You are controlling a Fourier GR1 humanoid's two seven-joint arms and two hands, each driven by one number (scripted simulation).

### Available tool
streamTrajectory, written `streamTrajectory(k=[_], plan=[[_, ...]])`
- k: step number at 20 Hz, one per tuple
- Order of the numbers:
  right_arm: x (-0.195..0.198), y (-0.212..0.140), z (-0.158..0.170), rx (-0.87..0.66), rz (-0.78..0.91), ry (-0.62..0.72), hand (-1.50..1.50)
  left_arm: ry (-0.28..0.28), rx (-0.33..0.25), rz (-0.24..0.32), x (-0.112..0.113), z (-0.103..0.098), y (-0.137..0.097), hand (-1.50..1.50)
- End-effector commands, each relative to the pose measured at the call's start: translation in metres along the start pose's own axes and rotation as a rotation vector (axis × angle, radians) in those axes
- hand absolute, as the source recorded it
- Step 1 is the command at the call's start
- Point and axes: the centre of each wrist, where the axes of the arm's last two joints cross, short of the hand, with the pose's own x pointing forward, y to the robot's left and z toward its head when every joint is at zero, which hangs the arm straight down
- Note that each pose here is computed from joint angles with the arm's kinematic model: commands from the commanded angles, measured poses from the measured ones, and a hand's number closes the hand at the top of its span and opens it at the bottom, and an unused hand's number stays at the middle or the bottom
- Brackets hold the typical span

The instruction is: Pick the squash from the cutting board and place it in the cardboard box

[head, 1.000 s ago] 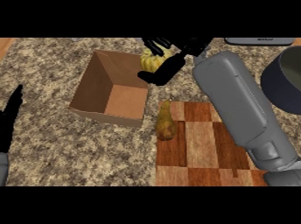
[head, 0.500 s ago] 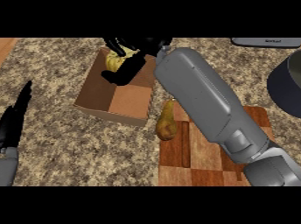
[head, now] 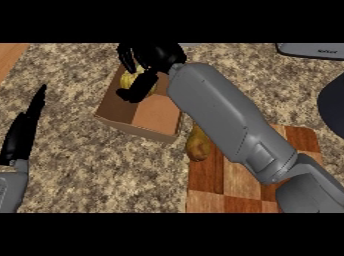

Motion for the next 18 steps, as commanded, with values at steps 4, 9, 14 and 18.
streamTrajectory(k=[4, 9, 14, 18], plan=[[-0.019, 0.02, 0.008, 0.04, -0.092, 0.15, -1.5, -0.042, -0.031, -0.005, 0.011, -0.004, -0.003, 0.0], [-0.015, 0.032, 0.011, 0.0, -0.151, 0.079, -1.5, -0.021, -0.032, -0.015, 0.001, -0.01, 0.004, 0.0], [-0.013, 0.028, 0.012, -0.133, -0.265, -0.03, -1.5, -0.018, -0.027, 0.003, 0.007, 0.005, -0.01, 0.0], [-0.023, 0.013, 0.01, -0.241, -0.406, -0.036, -1.5, 0.012, -0.004, -0.001, -0.004, -0.006, -0.003, 0.0]])
